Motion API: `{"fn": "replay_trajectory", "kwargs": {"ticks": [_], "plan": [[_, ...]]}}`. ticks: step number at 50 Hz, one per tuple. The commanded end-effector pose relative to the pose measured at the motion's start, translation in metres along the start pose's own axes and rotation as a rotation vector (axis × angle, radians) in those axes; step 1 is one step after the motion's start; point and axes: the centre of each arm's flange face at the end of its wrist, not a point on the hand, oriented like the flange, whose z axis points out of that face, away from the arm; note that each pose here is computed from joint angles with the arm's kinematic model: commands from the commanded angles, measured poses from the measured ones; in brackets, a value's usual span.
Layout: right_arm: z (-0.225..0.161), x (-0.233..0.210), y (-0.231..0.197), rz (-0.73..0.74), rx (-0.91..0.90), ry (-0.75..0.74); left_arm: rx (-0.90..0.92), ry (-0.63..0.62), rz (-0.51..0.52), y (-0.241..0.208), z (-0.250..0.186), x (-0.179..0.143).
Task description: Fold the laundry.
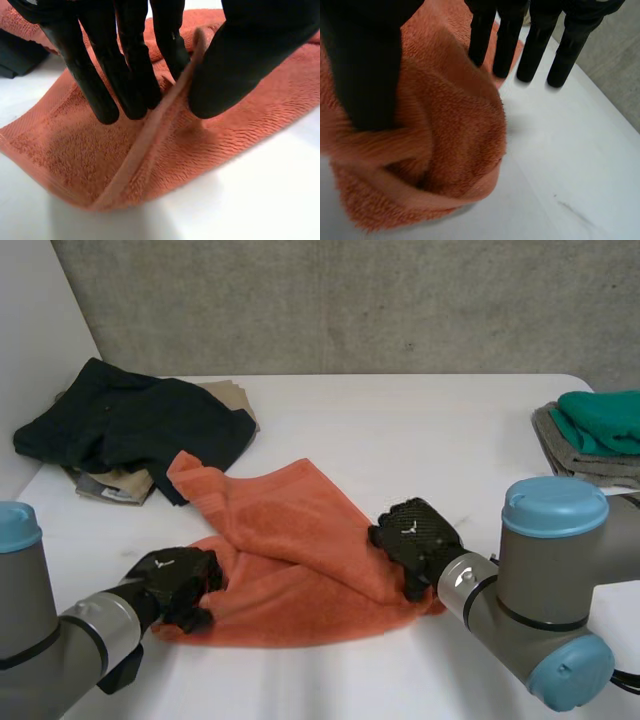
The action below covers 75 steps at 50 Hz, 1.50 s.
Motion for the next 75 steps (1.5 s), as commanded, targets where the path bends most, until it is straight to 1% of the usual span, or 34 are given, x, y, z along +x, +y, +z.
{"fn": "replay_trajectory", "kwargs": {"ticks": [1, 3, 6, 7, 10, 14, 15, 18, 19, 22, 23, 24, 27, 29, 30, 33, 34, 37, 38, 41, 42, 44, 45, 48, 49, 53, 56, 58, 61, 64, 68, 71, 72, 75], "plan": [[0.004, 0.009, 0.001, 0.002, -0.018, 0.041, 0.083, -0.057, 0.021, -0.015, 0.009, -0.008], [0.001, 0.011, -0.001, 0.001, -0.017, 0.053, 0.115, -0.079, 0.028, -0.021, 0.009, -0.009], [-0.01, 0.02, -0.014, -0.006, 0.015, 0.096, 0.157, -0.1, 0.052, -0.03, 0.009, -0.006], [-0.021, 0.026, -0.025, -0.014, 0.039, 0.119, 0.17, -0.099, 0.059, -0.033, 0.008, -0.004], [-0.036, 0.033, -0.035, -0.016, 0.053, 0.143, 0.224, -0.093, 0.086, -0.046, 0.004, 0.005], [-0.06, 0.047, -0.036, -0.022, -0.009, 0.165, 0.295, -0.095, 0.106, -0.066, 0.0, 0.009], [-0.073, 0.052, -0.034, -0.026, -0.062, 0.158, 0.319, -0.099, 0.11, -0.073, 0.0, 0.009], [-0.095, 0.05, -0.026, -0.018, -0.177, 0.103, 0.353, -0.102, 0.113, -0.085, 0.0, 0.008], [-0.109, 0.042, -0.02, 0.002, -0.257, 0.034, 0.374, -0.102, 0.116, -0.092, 0.0, 0.009], [-0.124, 0.025, -0.014, 0.051, -0.346, -0.098, 0.398, -0.106, 0.118, -0.1, 0.0, 0.008], [-0.132, 0.014, -0.018, 0.078, -0.347, -0.174, 0.414, -0.107, 0.121, -0.106, 0.0, 0.008], [-0.134, 0.008, -0.022, 0.09, -0.325, -0.209, 0.418, -0.106, 0.122, -0.108, 0.0, 0.008], [-0.135, -0.003, -0.036, 0.125, -0.251, -0.273, 0.447, -0.111, 0.134, -0.116, -0.001, 0.008], [-0.135, -0.002, -0.047, 0.126, -0.206, -0.278, 0.46, -0.115, 0.144, -0.121, -0.001, 0.008], [-0.133, 0.0, -0.051, 0.126, -0.188, -0.274, 0.466, -0.117, 0.147, -0.123, -0.001, 0.008], [-0.123, 0.023, -0.067, 0.102, -0.119, -0.201, 0.484, -0.125, 0.17, -0.129, -0.003, 0.007], [-0.116, 0.039, -0.073, 0.092, -0.092, -0.146, 0.486, -0.127, 0.176, -0.13, -0.004, 0.007], [-0.099, 0.059, -0.076, 0.057, -0.085, -0.084, 0.483, -0.127, 0.202, -0.13, -0.005, 0.009], [-0.085, 0.069, -0.077, 0.026, -0.09, -0.052, 0.482, -0.125, 0.21, -0.129, -0.005, 0.01], [-0.063, 0.08, -0.078, -0.002, -0.095, -0.017, 0.482, -0.123, 0.238, -0.129, -0.008, 0.013], [-0.048, 0.083, -0.077, -0.009, -0.094, -0.009, 0.487, -0.122, 0.244, -0.129, -0.01, 0.014], [-0.031, 0.078, -0.077, -0.027, -0.074, -0.027, 0.512, -0.121, 0.259, -0.133, -0.019, 0.017], [-0.013, 0.067, -0.08, -0.043, -0.036, -0.054, 0.524, -0.12, 0.264, -0.135, -0.023, 0.019], [0.012, 0.045, -0.085, -0.089, 0.034, -0.086, 0.561, -0.122, 0.279, -0.14, -0.036, 0.022], [0.028, 0.037, -0.087, -0.107, 0.085, -0.084, 0.571, -0.123, 0.282, -0.142, -0.04, 0.023], [0.06, 0.024, -0.089, -0.138, 0.209, -0.053, 0.623, -0.136, 0.314, -0.148, -0.059, 0.025], [0.073, 0.009, -0.092, -0.155, 0.29, -0.075, 0.634, -0.139, 0.327, -0.149, -0.064, 0.026], [0.084, -0.011, -0.09, -0.168, 0.351, -0.135, 0.642, -0.136, 0.334, -0.149, -0.067, 0.028], [0.096, -0.029, -0.081, -0.173, 0.373, -0.199, 0.639, -0.133, 0.338, -0.148, -0.066, 0.029], [0.106, -0.031, -0.077, -0.173, 0.371, -0.188, 0.633, -0.134, 0.337, -0.148, -0.065, 0.029], [0.112, -0.022, -0.085, -0.181, 0.39, -0.123, 0.636, -0.132, 0.339, -0.149, -0.061, 0.029], [0.107, 0.01, -0.117, -0.189, 0.452, 0.046, 0.644, -0.143, 0.344, -0.154, -0.057, 0.026], [0.098, 0.034, -0.135, -0.187, 0.479, 0.167, 0.648, -0.15, 0.349, -0.157, -0.056, 0.025], [0.078, 0.076, -0.161, -0.174, 0.527, 0.338, 0.691, -0.179, 0.381, -0.175, -0.053, 0.022]]}}
